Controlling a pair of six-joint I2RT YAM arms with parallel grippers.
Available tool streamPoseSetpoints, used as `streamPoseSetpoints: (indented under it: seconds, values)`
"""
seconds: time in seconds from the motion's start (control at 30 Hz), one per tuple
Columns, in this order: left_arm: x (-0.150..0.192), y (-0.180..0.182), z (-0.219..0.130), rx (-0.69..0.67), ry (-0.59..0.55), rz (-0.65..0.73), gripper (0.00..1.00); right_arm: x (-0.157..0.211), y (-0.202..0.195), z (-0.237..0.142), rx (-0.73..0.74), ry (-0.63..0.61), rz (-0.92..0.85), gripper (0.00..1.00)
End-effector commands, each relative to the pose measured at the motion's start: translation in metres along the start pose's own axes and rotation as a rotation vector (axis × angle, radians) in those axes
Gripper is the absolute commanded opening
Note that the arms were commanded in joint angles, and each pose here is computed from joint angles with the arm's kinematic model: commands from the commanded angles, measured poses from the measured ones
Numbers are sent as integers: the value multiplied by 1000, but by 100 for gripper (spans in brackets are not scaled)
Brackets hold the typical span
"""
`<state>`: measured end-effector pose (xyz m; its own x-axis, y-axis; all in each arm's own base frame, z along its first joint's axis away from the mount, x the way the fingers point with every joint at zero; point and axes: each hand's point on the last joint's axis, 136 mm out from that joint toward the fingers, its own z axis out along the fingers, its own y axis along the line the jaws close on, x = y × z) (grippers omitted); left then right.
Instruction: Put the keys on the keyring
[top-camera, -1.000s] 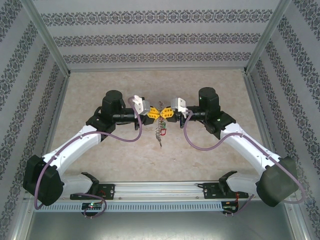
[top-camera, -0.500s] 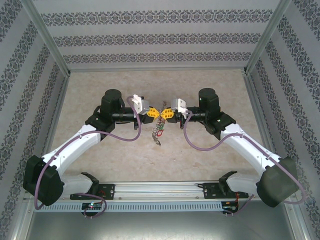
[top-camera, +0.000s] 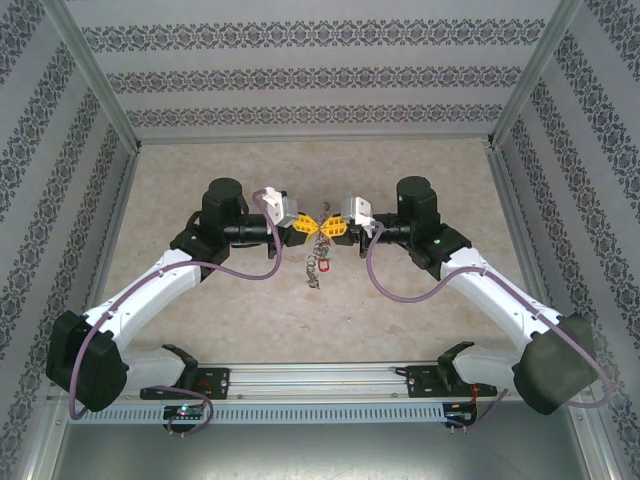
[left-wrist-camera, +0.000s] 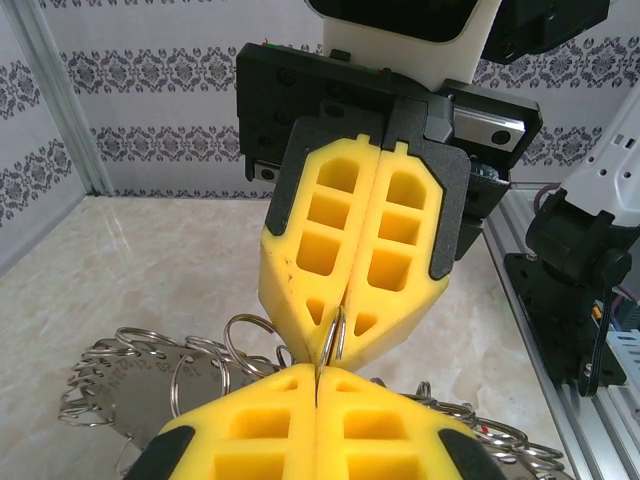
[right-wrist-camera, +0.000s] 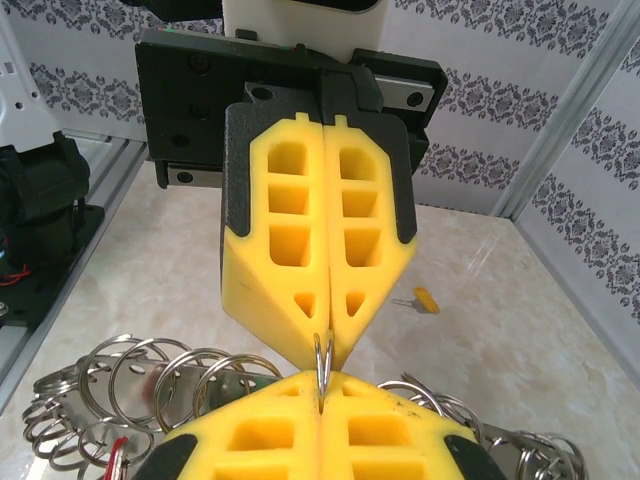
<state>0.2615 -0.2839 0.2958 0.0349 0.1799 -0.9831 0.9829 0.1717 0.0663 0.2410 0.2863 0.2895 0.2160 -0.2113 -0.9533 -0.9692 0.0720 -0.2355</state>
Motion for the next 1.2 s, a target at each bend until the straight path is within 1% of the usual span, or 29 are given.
streamPoseSetpoints:
  seconds: [0.0,0.03,0.1,0.2,0.27,0.33,0.5,0.6,0.9,1.0,1.1,1.13,1.17]
  values:
    - [-20,3,-3,-13,-54,45,7,-15,6,3,-31,-54,-61,0]
    - [-19,3,-3,-10,-52,41,9,-15,6,3,-29,-55,-60,0]
    - [-17,3,-2,-6,-48,37,9,-15,6,4,-30,-58,-57,0]
    - [-14,3,-1,-5,-42,35,7,-17,5,5,-31,-63,-58,0]
    - [-15,1,-1,8,-44,43,0,-16,5,6,-34,-60,-54,0]
    - [-16,0,-1,18,-42,44,0,-14,5,6,-33,-55,-53,0]
    - [-11,9,-6,-69,-29,62,0,-8,1,3,-4,-32,-40,0]
    - [-6,8,-5,-69,-8,54,0,-7,-1,-1,13,-26,-40,8]
    - [-9,8,-7,-77,-25,70,0,-6,-1,-5,-13,-23,-21,10]
    - [-6,8,-5,-70,-7,60,0,-6,-1,-5,-17,-25,-21,12]
    - [-6,9,-5,-66,-5,59,0,-6,-1,-5,-19,-25,-22,12]
    - [-6,9,-5,-66,-4,59,0,-6,0,-5,-24,-26,-22,11]
    - [-6,9,-5,-65,-2,58,0,-6,0,-5,-29,-24,-20,6]
